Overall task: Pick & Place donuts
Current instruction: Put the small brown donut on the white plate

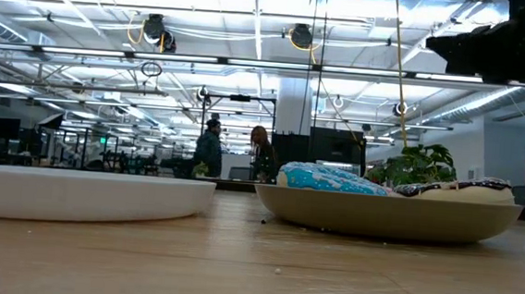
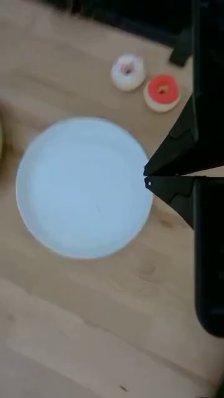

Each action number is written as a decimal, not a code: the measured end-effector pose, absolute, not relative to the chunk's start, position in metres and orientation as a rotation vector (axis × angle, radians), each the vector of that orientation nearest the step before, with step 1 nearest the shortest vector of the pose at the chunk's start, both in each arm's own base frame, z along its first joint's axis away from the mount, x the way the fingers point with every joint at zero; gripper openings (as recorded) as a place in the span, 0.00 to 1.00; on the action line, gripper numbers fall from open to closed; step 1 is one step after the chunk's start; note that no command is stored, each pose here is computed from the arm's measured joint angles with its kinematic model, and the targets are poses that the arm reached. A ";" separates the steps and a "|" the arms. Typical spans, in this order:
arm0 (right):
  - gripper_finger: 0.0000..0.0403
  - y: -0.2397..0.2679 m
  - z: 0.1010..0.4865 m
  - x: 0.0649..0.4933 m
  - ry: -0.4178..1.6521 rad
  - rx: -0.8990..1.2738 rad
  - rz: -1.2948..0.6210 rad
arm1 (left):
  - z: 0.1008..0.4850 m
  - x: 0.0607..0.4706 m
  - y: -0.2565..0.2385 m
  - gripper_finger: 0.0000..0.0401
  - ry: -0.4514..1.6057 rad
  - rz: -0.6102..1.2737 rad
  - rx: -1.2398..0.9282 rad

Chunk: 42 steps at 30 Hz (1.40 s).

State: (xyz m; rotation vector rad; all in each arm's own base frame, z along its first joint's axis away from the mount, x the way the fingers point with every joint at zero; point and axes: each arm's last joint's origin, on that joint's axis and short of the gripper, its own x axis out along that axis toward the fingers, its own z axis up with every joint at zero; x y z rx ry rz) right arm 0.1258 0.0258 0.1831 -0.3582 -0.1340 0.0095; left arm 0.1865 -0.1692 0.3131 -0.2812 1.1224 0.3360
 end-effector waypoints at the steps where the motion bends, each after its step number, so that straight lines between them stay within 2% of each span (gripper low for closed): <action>1: 0.00 0.026 0.184 0.126 -0.150 -0.356 0.026 | 0.310 0.183 -0.175 0.04 1.114 0.361 -0.293; 6: 0.00 0.027 0.193 0.124 -0.242 -0.350 0.051 | 0.293 0.177 -0.201 0.04 1.127 0.444 -0.381; 12: 0.00 0.027 0.193 0.124 -0.247 -0.374 0.046 | 0.257 0.191 -0.220 0.06 1.238 0.465 -0.222; 15: 0.00 0.027 0.191 0.124 -0.227 -0.412 0.046 | 0.238 0.200 -0.224 0.12 1.311 0.497 -0.183; 19: 0.00 0.027 0.191 0.124 -0.227 -0.416 0.046 | 0.219 0.210 -0.227 0.26 1.399 0.527 -0.171; 26: 0.00 0.027 0.191 0.124 -0.226 -0.415 0.046 | 0.214 0.207 -0.232 0.46 1.420 0.536 -0.163; 31: 0.00 0.027 0.191 0.124 -0.227 -0.426 0.044 | 0.214 0.189 -0.246 0.52 1.405 0.524 -0.185; 42: 0.00 0.027 0.193 0.124 -0.249 -0.459 0.034 | 0.177 0.179 -0.240 0.61 1.410 0.556 -0.229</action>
